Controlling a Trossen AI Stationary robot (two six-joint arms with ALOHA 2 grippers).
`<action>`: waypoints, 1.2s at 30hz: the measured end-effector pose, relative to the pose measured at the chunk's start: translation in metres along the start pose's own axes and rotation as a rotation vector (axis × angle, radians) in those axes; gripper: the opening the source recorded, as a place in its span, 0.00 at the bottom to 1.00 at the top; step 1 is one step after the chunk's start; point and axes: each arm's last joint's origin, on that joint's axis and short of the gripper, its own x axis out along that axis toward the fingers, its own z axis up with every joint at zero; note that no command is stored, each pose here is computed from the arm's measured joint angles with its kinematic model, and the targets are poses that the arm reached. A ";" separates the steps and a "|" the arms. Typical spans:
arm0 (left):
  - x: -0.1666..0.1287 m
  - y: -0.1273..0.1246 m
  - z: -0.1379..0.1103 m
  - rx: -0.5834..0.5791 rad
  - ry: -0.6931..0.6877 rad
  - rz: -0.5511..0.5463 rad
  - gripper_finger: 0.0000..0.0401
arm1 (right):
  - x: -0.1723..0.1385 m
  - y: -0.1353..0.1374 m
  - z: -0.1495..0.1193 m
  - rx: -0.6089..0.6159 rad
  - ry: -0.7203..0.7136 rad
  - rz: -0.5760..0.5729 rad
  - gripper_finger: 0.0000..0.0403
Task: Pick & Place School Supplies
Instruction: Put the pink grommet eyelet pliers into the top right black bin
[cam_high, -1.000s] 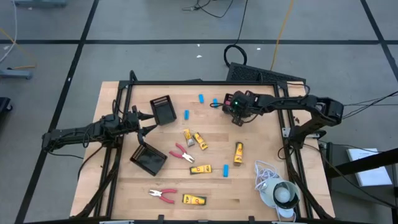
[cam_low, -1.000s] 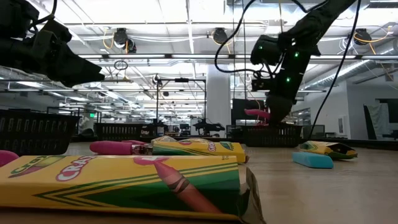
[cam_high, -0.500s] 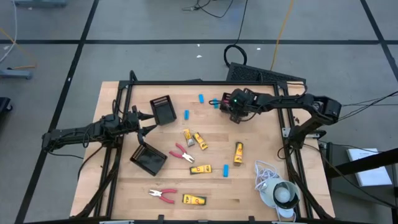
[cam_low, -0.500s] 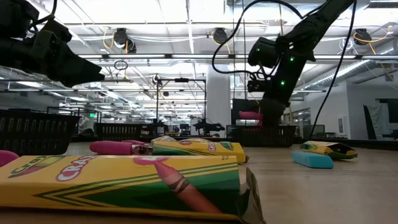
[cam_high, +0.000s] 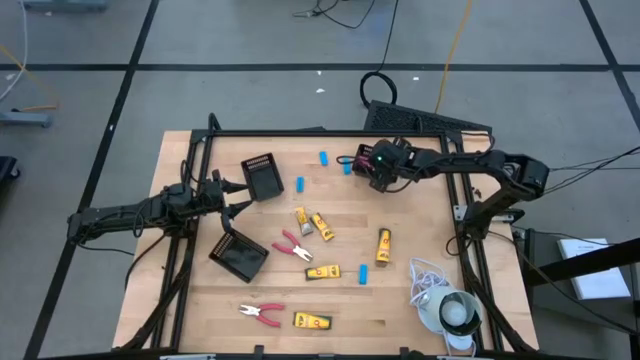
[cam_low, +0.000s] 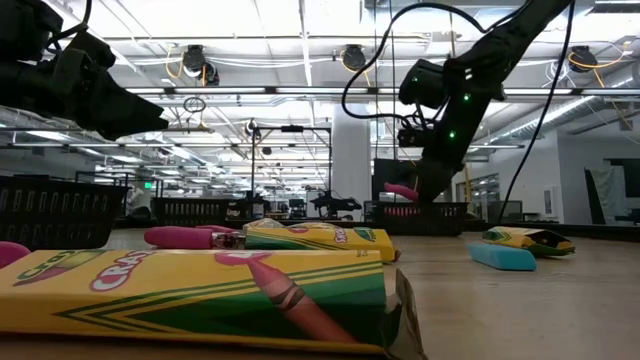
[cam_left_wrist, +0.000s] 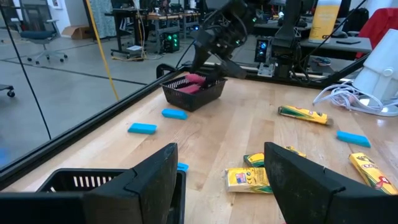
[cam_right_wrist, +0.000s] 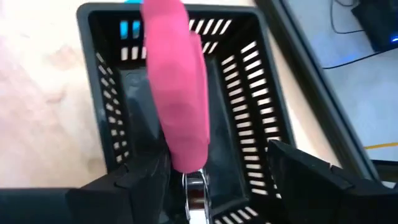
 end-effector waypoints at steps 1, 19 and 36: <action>0.000 0.000 0.000 0.000 0.000 0.000 0.61 | 0.000 -0.001 0.000 0.007 -0.004 -0.006 0.63; 0.000 0.000 0.000 0.000 0.000 0.000 0.61 | -0.022 -0.010 0.006 0.050 -0.081 -0.045 0.60; 0.000 -0.006 -0.001 -0.068 0.019 -0.182 0.61 | -0.068 0.065 0.022 -0.034 -0.337 0.522 0.54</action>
